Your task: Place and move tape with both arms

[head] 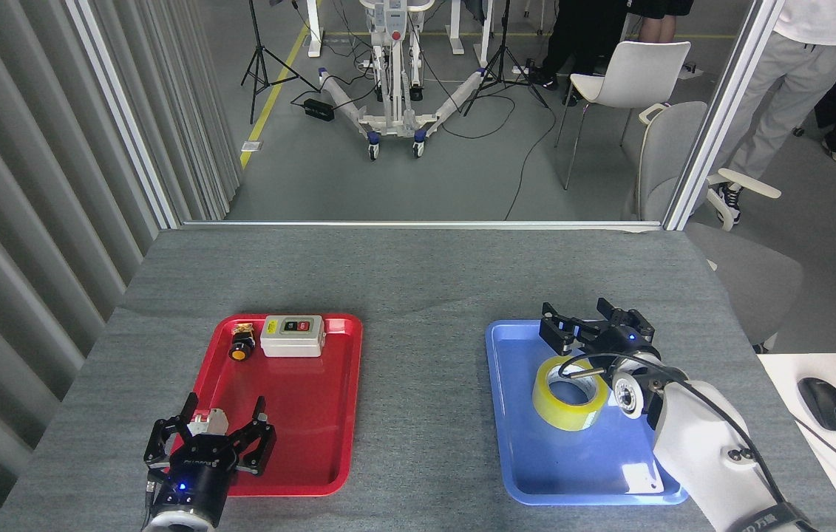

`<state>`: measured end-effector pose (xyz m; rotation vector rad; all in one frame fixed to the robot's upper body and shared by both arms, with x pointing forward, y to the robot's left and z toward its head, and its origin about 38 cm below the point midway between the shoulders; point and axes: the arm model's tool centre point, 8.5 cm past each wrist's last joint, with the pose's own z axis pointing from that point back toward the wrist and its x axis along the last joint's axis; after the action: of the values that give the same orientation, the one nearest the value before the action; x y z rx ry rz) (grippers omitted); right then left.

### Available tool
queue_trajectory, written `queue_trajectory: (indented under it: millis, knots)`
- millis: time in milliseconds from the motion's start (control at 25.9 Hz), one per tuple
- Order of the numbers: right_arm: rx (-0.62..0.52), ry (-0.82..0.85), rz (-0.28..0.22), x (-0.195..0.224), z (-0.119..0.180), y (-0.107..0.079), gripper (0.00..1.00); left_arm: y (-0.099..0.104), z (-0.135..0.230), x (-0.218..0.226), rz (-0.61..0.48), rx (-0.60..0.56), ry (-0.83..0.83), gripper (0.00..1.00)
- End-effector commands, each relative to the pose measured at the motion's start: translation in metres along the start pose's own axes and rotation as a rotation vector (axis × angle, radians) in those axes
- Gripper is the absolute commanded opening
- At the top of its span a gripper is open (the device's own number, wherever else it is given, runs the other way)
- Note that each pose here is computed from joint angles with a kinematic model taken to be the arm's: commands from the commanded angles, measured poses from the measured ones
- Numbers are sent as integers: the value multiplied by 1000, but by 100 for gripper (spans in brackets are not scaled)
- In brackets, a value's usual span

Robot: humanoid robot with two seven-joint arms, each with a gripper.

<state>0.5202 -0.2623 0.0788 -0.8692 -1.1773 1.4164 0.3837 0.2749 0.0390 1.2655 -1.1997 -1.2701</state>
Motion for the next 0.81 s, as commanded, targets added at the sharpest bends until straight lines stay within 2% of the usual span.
queue_trajectory:
  millis: [0,155,232,348,464,580,657,773]
  knots:
    - [-104,20,1,-17,20,1,98,-1,0,0,-2,-2,-1,100]
    - [-195,-5,-21,-10,39,-6,98,-1,0,1,2,-2,-1,100]
    - [-210,39,-35,-16,41,-7,98,-1,0,1,2,-1,0,100]
    - [-283,79,-19,-20,51,-10,98,-1,0,1,2,0,-1,100]
    - [-304,97,28,-21,77,19,98,-1,0,0,0,0,1,100]
    - [-266,136,61,-24,110,49,98,-1,1,-1,-4,-2,1,100]
    - [-233,180,59,-31,127,59,98,-1,0,-2,-6,-2,1,100]
    - [-189,191,51,-31,138,66,98,-2,1,-2,-8,-3,1,100]
